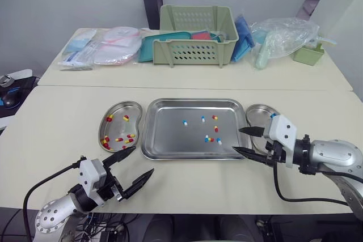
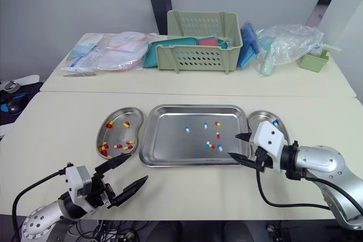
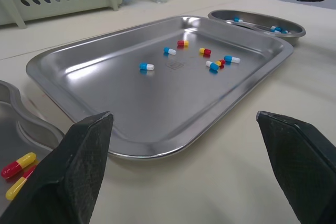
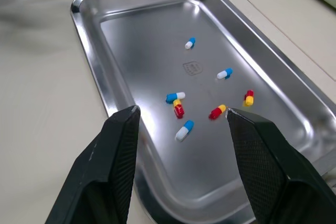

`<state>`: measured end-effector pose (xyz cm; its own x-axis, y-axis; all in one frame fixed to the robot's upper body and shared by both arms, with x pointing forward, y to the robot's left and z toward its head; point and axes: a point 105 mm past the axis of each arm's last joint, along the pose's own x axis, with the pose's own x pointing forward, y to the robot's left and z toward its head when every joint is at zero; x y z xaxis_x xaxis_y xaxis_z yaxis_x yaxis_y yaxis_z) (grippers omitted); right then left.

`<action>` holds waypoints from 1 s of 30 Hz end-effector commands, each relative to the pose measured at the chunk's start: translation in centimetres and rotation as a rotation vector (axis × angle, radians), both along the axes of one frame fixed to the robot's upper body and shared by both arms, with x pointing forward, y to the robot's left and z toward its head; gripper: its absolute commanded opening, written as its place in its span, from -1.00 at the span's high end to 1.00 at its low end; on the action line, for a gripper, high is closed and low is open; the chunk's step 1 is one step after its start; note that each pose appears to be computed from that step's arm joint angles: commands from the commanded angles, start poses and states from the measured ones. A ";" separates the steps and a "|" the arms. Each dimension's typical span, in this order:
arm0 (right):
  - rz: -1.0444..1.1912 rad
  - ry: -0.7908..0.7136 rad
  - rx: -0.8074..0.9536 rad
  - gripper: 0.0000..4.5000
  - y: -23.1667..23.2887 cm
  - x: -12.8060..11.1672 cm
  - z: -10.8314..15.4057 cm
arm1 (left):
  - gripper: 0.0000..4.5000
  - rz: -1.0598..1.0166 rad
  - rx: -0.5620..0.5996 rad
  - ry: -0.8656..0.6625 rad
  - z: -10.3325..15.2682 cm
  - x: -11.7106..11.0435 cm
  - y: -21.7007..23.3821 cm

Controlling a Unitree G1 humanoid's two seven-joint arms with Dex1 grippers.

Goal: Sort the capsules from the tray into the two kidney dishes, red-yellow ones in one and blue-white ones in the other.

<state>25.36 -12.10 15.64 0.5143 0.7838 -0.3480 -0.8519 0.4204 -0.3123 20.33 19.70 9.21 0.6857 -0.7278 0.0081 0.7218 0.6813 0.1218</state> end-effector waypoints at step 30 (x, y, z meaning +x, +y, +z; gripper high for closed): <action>-0.123 0.021 -0.007 -0.27 13.3 9.5 -3.9 | -1.00 -0.001 -0.021 -0.029 -0.5 0.4 -1.3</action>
